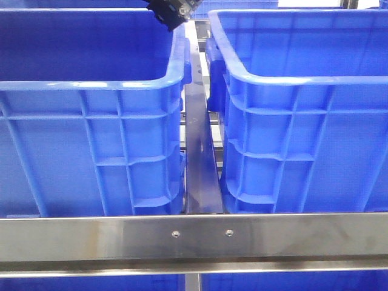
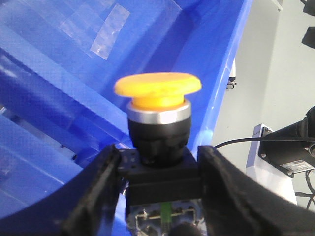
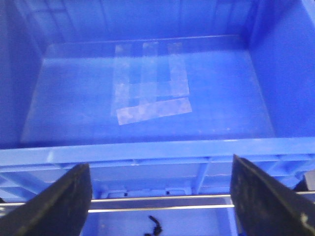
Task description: Pick red and yellow buttons and place in box
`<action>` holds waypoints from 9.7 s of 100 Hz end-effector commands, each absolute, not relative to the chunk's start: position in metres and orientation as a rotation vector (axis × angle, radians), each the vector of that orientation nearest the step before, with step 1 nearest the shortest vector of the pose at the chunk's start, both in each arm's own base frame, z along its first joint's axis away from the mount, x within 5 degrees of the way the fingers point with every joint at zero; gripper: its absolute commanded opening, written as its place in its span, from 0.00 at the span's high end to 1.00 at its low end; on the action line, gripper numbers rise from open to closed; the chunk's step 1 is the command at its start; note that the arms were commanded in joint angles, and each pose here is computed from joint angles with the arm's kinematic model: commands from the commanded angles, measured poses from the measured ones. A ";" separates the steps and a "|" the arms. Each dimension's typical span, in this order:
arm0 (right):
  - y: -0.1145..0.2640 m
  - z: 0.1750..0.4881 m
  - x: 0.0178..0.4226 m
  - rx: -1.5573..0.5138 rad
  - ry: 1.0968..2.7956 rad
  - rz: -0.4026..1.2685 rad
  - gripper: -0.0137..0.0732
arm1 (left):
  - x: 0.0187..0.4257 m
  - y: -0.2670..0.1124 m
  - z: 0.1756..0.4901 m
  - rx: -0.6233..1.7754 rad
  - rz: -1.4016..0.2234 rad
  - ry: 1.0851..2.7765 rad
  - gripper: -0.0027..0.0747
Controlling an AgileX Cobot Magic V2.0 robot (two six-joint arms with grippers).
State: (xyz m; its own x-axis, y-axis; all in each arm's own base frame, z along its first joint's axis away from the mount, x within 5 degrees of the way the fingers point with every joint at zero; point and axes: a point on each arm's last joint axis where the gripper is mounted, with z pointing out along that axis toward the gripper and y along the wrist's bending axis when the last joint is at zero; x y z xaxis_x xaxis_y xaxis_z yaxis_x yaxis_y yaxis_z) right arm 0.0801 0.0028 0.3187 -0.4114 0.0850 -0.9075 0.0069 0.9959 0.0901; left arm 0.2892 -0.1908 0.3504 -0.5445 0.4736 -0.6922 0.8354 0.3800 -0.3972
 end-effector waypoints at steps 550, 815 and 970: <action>0.025 0.254 0.435 -0.272 1.876 0.415 0.55 | 0.272 -0.192 0.377 1.139 -1.115 2.086 0.21; 0.029 0.318 0.221 -0.206 1.713 0.389 0.94 | 0.272 -0.191 0.377 1.150 -1.116 2.091 0.21; 0.035 0.318 0.162 -0.258 1.591 0.409 0.98 | 0.357 -0.123 0.324 0.285 -0.185 2.506 0.21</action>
